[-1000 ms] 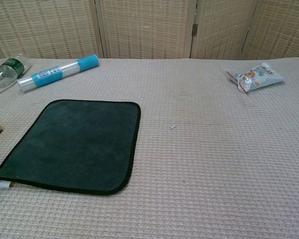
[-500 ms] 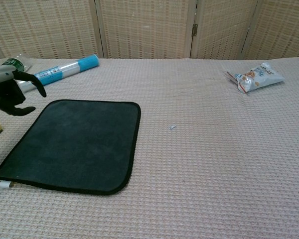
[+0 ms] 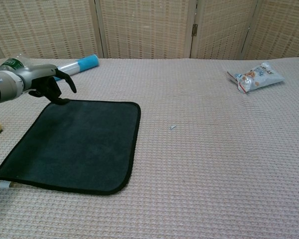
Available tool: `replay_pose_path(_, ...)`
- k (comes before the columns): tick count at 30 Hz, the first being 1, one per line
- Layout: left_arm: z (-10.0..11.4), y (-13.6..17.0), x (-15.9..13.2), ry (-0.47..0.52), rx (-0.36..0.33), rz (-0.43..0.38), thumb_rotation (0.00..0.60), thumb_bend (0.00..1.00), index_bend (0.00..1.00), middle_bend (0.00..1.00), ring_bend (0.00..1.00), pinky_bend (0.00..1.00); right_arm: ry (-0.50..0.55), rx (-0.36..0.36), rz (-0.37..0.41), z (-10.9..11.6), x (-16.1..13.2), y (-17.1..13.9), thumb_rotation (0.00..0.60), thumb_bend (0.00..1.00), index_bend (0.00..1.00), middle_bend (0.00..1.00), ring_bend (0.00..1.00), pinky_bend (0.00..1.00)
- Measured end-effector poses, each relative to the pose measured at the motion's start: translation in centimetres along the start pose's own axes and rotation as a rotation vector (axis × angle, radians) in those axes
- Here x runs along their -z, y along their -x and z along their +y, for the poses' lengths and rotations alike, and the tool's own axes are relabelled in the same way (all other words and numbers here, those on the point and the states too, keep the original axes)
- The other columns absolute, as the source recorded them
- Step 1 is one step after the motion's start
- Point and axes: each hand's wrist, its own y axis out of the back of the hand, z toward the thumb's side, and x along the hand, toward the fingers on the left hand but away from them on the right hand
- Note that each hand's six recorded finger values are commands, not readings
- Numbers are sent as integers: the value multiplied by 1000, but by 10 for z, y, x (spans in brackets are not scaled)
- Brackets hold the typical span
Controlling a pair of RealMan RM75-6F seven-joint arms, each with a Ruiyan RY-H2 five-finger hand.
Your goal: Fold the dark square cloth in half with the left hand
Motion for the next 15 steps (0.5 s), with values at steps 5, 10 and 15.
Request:
replay_pose_path(5,-1,-29,10,-43,-18,48,600,429,357,1000,1000,1000,14,-15,-27,-1,8,2,600,347,0,0,0,0)
replay_pose_path(10,-6,-52,10,-46,0,68,600,492,350,1000,1000,1000,32,-6,-65,4,20,4,600,347,0,0,0,0)
replay_pose_path(15,-15,-66,4,-20,41,74,600,509,375,1000,1000,1000,38,2,-88,7,27,4,600,347,0,0,0,0)
